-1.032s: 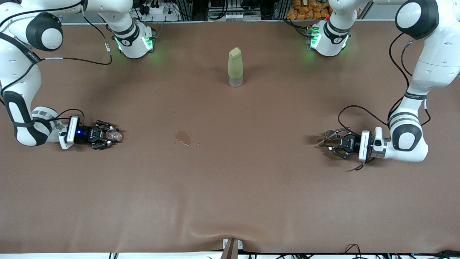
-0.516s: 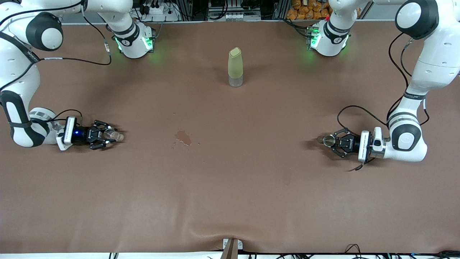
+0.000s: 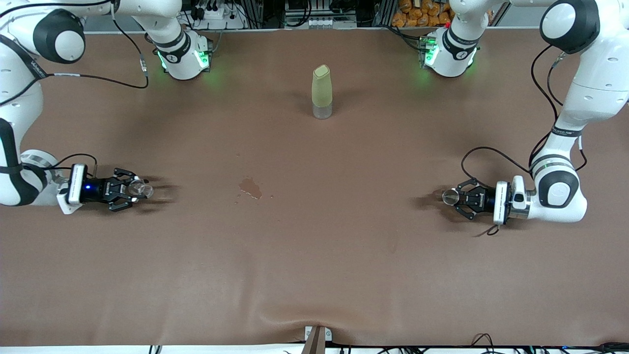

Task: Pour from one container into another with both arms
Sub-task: 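Lift the beaker with the right gripper while the left gripper lifts the jigger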

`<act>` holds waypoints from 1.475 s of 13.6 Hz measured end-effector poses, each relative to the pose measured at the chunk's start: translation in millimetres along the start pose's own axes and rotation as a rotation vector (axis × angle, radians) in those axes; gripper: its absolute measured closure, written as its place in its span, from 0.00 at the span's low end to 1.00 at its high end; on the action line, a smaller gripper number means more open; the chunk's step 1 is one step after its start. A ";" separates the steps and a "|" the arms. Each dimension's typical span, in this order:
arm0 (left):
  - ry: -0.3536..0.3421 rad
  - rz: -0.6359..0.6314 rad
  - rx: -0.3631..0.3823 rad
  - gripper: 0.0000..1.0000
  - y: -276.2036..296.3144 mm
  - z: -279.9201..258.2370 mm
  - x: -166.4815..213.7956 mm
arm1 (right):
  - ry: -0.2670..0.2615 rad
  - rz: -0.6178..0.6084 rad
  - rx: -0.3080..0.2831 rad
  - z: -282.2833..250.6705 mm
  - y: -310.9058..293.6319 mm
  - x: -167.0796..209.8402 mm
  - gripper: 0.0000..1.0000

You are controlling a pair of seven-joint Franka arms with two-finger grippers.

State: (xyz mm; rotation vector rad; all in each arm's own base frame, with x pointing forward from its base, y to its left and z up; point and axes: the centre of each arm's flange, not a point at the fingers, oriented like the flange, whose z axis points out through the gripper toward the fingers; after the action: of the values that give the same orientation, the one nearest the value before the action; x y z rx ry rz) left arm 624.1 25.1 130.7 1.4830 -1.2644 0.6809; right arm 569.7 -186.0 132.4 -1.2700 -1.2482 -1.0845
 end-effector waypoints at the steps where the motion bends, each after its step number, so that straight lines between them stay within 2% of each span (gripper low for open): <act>1: 0.028 0.003 0.014 0.79 -5.8 5.7 12.3 | 0.000 0.009 0.006 1.5 1.7 5.4 0.50; 6: 0.118 0.021 0.076 0.79 -33.7 71.2 71.3 | -0.008 0.014 0.028 3.8 13.2 37.5 0.50; 9: 0.141 0.025 0.119 0.79 -44.7 113.1 96.4 | -0.017 -0.005 0.034 -0.7 17.6 64.9 0.50; 12: 0.142 0.046 0.142 0.79 -53.4 117.3 95.4 | -0.044 -0.009 0.027 -7.3 23.8 107.6 0.50; 15: 0.164 0.072 0.156 0.79 -59.9 114.9 90.4 | -0.042 -0.024 0.014 -3.7 30.8 144.9 0.50; 20: 0.164 0.149 0.152 0.79 -63.2 123.5 93.0 | -0.032 -0.054 0.013 21.8 45.5 164.7 0.50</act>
State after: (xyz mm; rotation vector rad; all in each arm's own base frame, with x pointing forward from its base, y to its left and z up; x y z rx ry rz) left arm 686.6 -128.1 153.5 1.4316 -1.2265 0.9961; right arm 624.2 -147.3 291.1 -1.2549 -1.3186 -1.0970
